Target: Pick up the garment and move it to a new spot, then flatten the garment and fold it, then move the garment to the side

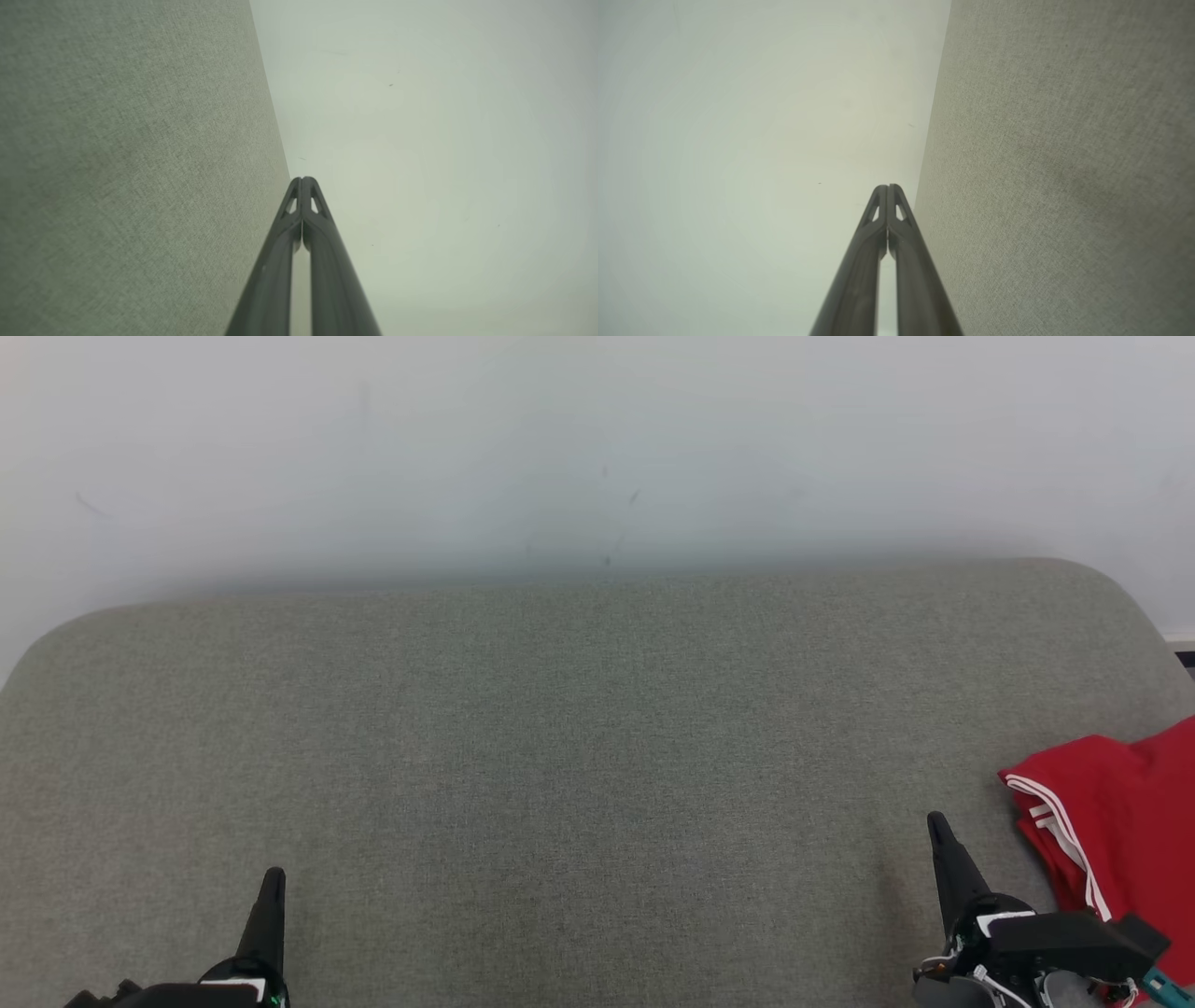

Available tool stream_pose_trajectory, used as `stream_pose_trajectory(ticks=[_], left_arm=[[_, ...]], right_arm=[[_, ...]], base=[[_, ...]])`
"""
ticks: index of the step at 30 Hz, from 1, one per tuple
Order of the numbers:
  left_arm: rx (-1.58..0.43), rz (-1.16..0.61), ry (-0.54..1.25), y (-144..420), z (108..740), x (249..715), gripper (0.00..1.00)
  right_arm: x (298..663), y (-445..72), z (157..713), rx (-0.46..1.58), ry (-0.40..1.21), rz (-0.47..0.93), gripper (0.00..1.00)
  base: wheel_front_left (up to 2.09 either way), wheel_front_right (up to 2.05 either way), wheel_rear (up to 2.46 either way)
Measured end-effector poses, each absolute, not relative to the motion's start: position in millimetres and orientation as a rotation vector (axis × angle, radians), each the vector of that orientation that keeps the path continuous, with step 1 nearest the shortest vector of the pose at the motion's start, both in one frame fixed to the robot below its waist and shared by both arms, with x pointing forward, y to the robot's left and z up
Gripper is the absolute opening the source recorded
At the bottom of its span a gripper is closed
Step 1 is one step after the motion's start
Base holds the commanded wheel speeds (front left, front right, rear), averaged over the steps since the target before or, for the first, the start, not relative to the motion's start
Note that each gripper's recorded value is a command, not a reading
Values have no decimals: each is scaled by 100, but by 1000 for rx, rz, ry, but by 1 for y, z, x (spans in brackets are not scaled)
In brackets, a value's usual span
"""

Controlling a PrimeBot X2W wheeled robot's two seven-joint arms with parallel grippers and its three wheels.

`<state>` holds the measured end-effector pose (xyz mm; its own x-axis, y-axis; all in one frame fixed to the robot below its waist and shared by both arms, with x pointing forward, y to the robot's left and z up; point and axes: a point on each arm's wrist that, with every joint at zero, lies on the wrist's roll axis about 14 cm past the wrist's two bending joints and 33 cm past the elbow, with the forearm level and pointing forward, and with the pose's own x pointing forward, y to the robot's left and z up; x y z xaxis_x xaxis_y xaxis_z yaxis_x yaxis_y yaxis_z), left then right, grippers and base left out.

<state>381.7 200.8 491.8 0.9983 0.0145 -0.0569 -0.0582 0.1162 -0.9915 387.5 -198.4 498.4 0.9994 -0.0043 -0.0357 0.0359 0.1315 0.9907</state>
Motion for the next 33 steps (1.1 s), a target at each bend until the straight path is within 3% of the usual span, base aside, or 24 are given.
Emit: stream_pose_trajectory(ticks=[33], left_arm=[[-1575,5,9,199,505,388,0]], right_arm=[[389,-200,507,1574,-1,-1,0]], base=[[0,0,0]])
